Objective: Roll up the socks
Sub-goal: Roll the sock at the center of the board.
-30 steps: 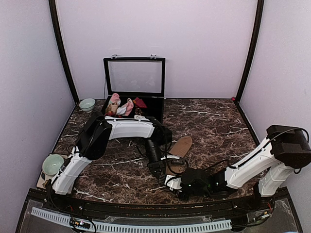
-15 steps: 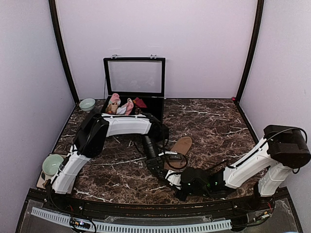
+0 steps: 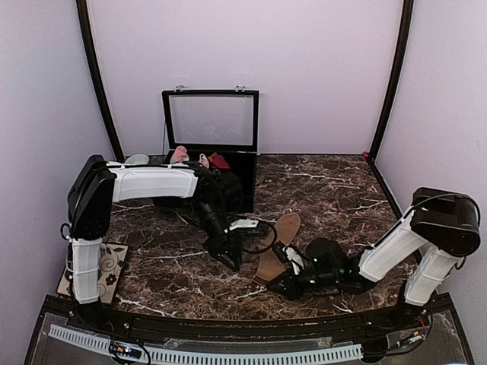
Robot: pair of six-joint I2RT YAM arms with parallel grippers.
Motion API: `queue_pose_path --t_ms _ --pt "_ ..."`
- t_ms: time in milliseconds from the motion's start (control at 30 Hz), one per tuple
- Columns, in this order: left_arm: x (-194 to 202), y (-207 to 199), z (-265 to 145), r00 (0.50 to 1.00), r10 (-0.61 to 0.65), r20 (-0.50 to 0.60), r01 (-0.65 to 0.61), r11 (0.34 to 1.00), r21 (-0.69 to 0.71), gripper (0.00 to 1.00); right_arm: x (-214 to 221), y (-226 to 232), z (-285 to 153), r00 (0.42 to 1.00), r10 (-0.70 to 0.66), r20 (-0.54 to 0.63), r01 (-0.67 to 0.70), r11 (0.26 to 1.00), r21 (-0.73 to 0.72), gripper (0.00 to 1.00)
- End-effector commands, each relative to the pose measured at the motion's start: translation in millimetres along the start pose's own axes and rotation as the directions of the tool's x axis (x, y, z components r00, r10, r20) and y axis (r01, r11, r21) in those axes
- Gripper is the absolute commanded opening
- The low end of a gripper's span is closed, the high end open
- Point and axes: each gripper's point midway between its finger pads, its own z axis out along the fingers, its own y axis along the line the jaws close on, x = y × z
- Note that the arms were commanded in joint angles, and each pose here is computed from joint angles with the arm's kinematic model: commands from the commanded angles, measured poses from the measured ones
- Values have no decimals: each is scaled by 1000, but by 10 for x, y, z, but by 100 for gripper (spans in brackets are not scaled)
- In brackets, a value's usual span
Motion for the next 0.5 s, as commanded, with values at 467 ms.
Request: queue_pose_path --t_ms 467 --pt "-322 174 523 918 371 -141 -395 891 -224 34 594 -288 -130 775 570 -271 -596 803 -16 0"
